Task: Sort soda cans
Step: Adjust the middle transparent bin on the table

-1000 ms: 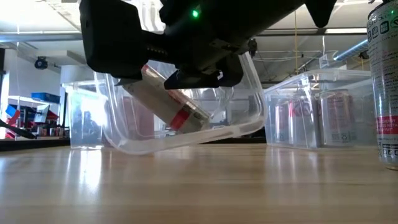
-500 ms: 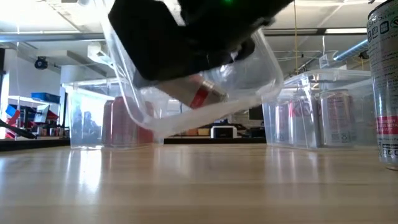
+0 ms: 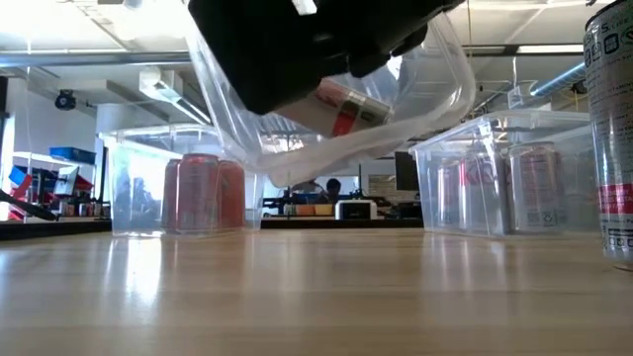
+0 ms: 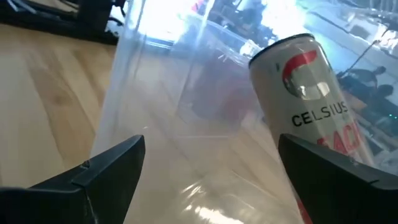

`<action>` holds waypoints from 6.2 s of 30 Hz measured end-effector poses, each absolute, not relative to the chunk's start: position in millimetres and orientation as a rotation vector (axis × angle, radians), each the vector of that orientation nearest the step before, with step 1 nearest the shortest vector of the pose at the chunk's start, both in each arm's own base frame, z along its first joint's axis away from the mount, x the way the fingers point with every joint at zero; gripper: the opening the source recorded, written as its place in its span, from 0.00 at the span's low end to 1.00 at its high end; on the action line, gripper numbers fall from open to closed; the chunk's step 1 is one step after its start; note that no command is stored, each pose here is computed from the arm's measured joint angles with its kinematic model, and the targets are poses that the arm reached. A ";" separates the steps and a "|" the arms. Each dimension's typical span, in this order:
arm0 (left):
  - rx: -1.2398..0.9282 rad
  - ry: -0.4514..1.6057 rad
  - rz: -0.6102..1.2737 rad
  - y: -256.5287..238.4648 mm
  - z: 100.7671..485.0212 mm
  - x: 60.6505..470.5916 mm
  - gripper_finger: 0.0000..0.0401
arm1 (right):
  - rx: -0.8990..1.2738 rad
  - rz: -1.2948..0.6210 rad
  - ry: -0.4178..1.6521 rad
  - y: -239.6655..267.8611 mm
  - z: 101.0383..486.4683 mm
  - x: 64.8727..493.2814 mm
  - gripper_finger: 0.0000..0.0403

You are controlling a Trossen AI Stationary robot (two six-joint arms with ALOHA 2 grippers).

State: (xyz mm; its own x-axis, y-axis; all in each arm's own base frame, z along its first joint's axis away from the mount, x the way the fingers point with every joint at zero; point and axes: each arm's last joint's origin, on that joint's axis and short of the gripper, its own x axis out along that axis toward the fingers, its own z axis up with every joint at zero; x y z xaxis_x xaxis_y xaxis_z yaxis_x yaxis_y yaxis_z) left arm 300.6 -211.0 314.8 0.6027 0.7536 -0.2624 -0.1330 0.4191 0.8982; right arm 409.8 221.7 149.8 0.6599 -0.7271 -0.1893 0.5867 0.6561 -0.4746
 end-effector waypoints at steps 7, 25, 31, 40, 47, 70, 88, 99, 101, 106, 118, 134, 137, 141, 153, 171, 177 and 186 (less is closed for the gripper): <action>1.050 0.748 0.618 -209.8 314.6 301.8 0.02 | -0.454 -0.797 0.358 230.6 155.8 405.0 0.91; 0.804 0.996 0.594 -174.1 306.3 319.5 0.02 | -0.316 -0.498 0.399 235.3 164.3 418.7 0.91; 0.832 1.048 0.583 -166.0 305.7 321.8 0.02 | -0.384 -0.467 0.362 238.3 176.7 422.0 0.91; 0.884 1.042 0.572 -167.2 305.2 323.7 0.02 | -0.420 -0.523 0.435 225.9 169.1 418.3 0.91; 0.817 1.047 0.460 -179.7 327.6 320.2 0.02 | -0.464 -0.602 0.495 198.4 139.6 423.8 0.91; 0.722 1.060 0.548 -174.7 300.7 319.5 0.17 | -0.424 -0.635 0.474 159.8 134.0 440.1 0.91; 0.286 0.823 0.512 -153.9 391.8 242.5 0.79 | -0.467 -0.513 0.565 165.8 107.1 421.1 0.91; 0.192 0.861 0.612 -78.3 371.5 167.8 0.72 | -0.466 -0.529 0.589 158.6 99.2 395.7 0.91; 0.193 0.875 0.641 -69.1 363.4 161.7 0.71 | -0.453 -0.546 0.587 150.0 102.3 397.2 0.91; 0.213 0.919 0.690 -54.0 347.9 152.5 0.71 | -0.437 -0.569 0.597 130.4 108.7 401.5 0.91; 0.252 0.984 0.569 -61.3 308.4 165.7 0.71 | -0.413 -0.376 0.577 103.1 131.5 394.8 0.91; 0.327 0.744 0.397 -94.9 332.5 234.0 0.71 | -0.406 -0.264 0.520 102.1 130.1 390.5 0.91; 0.344 0.790 0.414 -96.5 329.1 237.6 0.71 | -0.428 -0.232 0.558 102.9 122.9 392.9 0.91; 0.356 0.859 0.462 -94.7 320.7 237.0 0.71 | -0.333 -0.202 0.623 99.2 119.8 394.8 0.91; 0.299 0.893 0.559 -90.1 298.3 228.5 0.71 | -0.114 -0.251 0.792 92.7 134.6 405.9 0.81; 0.179 0.734 0.521 -77.0 317.8 182.4 0.71 | -0.105 -0.120 0.764 109.0 177.6 423.8 0.58; 0.145 0.587 0.454 -81.3 364.0 190.4 0.71 | -0.149 -0.096 0.825 114.0 202.7 427.9 0.58; 0.199 0.564 0.385 -102.9 383.3 229.5 0.71 | -0.190 -0.206 0.835 121.7 224.5 422.9 0.58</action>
